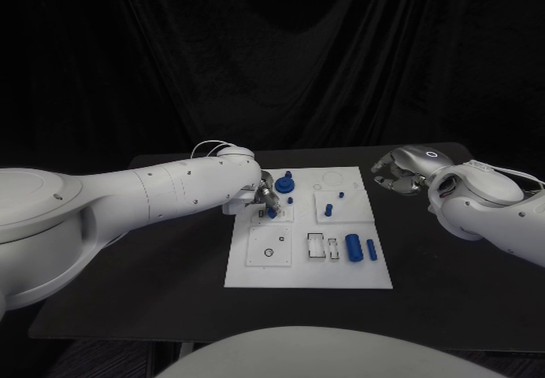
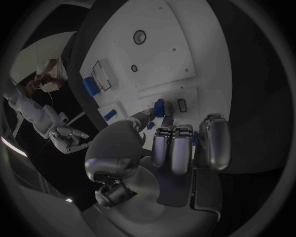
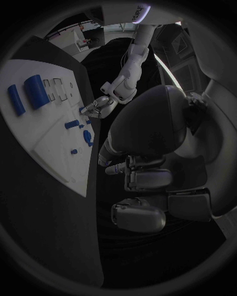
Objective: Assemble the parts on the task board
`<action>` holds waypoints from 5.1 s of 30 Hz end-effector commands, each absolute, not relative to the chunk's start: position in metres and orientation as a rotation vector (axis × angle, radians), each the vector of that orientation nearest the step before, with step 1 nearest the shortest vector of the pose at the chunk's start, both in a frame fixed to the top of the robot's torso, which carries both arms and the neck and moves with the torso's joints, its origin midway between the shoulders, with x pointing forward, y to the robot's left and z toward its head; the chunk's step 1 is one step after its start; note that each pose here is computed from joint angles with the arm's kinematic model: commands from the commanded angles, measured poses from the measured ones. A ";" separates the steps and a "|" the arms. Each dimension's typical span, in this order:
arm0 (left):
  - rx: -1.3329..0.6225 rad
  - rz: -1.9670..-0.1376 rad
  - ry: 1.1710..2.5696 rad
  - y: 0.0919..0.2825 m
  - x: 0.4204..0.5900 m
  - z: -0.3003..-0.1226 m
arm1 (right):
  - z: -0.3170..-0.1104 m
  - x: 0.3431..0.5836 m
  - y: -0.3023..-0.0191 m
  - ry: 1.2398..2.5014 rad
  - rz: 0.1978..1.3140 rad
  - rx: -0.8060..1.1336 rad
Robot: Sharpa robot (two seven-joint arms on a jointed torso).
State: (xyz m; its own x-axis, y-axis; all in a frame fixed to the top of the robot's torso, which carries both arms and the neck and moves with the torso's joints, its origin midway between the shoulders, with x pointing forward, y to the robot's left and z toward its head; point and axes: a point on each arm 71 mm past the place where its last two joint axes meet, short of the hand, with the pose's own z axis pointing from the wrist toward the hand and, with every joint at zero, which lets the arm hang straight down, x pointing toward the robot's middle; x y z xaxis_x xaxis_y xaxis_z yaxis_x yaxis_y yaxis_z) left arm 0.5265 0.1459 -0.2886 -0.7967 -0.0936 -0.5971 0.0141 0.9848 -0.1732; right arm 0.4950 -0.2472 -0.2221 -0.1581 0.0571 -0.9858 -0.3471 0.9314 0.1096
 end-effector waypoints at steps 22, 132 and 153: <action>-0.090 -0.272 2.436 0.145 0.528 -0.289 | -0.222 0.495 -0.248 1.695 0.345 -0.212; -0.122 -0.400 2.370 0.158 0.517 -0.299 | -0.223 0.496 -0.249 1.701 0.341 -0.214; -0.217 -0.343 2.202 0.203 0.529 -0.232 | -0.221 0.494 -0.258 1.676 0.336 -0.197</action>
State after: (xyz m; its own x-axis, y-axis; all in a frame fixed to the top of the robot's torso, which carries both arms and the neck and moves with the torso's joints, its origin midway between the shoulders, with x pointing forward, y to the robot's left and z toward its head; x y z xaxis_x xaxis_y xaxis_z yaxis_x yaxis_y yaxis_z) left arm 0.5278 0.2012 -0.2330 -0.5995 -0.2745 -0.7518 -0.0058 0.9408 -0.3389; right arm 0.4944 -0.2577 -0.2215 -0.1521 0.0575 -0.9867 -0.3285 0.9386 0.1054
